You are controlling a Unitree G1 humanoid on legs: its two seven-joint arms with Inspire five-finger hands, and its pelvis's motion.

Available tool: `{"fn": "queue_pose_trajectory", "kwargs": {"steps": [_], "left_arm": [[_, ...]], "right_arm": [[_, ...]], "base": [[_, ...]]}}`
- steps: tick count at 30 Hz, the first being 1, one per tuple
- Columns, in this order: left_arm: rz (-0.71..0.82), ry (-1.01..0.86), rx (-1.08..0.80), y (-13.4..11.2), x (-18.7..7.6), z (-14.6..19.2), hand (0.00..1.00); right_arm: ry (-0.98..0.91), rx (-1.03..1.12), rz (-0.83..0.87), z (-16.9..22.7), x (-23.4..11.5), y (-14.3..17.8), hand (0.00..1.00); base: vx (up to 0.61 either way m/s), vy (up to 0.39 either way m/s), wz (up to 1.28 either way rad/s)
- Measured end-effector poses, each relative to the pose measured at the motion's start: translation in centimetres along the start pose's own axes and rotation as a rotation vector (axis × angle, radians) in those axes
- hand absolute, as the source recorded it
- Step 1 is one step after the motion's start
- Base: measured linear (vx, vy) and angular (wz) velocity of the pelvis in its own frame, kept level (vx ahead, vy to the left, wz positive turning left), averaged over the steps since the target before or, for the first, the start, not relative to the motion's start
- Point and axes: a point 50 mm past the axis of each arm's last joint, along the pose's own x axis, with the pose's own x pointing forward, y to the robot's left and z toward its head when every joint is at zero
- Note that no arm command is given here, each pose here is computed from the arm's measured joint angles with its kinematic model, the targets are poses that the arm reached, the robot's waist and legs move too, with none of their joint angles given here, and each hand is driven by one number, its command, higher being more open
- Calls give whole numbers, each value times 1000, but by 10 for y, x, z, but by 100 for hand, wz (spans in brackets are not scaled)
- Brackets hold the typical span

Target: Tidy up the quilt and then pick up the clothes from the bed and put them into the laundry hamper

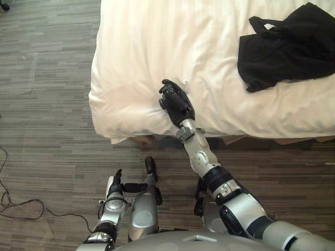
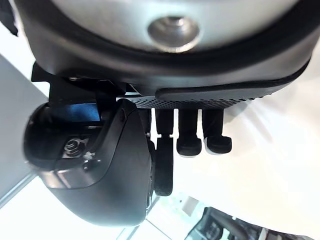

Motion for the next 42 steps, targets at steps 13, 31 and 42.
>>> {"fn": "queue_pose_trajectory", "kwargs": {"steps": [13,31,42], "left_arm": [[-56,70,-155,-14,4,8,100],[73,372,-500,-1,-39,-91,100],[-72,284,-277,-13,-31,-74,100]], "right_arm": [[103,361,-545,-37,-73,-116,0],[411,218,-1322,-76,-299,-202,100],[757,-296,-1047,-74,-285,-204,100]], "base": [[19,16,-45],[-50,72,-132],[-158,27,-116]]}}
